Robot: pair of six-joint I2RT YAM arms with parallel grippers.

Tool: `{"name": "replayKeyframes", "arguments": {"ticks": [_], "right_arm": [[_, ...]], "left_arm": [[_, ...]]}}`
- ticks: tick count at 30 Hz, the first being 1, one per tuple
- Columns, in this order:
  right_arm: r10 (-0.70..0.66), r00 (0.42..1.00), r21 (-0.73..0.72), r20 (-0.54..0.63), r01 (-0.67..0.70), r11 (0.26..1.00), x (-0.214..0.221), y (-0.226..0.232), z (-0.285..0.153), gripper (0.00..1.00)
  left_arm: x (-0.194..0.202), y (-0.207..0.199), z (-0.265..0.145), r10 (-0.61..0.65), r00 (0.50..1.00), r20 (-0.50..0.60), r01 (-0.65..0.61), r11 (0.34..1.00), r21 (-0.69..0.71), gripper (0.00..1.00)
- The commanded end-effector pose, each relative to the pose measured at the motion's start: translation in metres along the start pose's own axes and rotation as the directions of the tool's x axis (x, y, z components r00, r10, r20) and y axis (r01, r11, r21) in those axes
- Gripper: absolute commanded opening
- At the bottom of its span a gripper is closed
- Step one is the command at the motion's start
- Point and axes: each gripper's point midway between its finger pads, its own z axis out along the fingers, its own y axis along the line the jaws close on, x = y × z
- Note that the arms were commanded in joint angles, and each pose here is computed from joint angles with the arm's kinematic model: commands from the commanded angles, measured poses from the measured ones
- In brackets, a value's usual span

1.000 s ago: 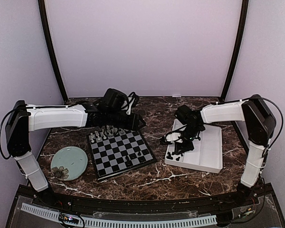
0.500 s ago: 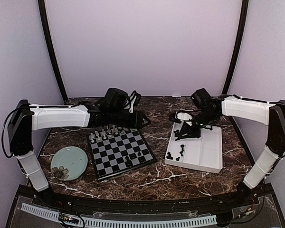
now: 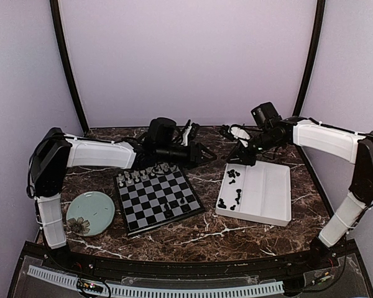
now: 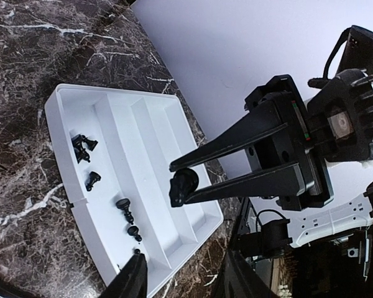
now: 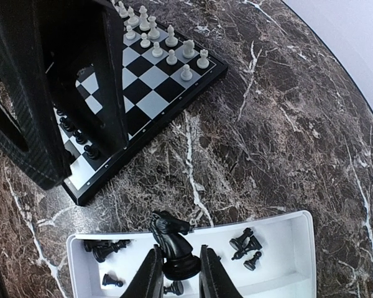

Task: Set up the chess pieces on the board
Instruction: Pass from the right arm to the left

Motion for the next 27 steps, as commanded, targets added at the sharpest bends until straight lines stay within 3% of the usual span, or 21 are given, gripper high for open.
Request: {"name": "replayKeyframes", "arguments": {"ticks": [1, 17, 27], "right_arm": [[-0.006, 0.997, -0.006, 0.080, 0.006, 1.000, -0.026, 0.001, -0.008, 0.21], [-0.037, 0.996, -0.039, 0.085, 0.041, 0.998, -0.034, 0.013, -0.007, 0.21], [-0.046, 0.996, -0.043, 0.081, 0.050, 0.998, -0.036, 0.016, -0.005, 0.22]], "left_arm": [[-0.019, -0.032, -0.001, -0.015, 1.000, 0.026, 0.012, 0.993, 0.116, 0.44], [-0.021, -0.028, 0.019, -0.075, 0.997, -0.002, 0.074, 0.983, 0.171, 0.35], [-0.023, -0.030, 0.019, -0.074, 0.997, -0.002, 0.073, 0.977, 0.200, 0.14]]}}
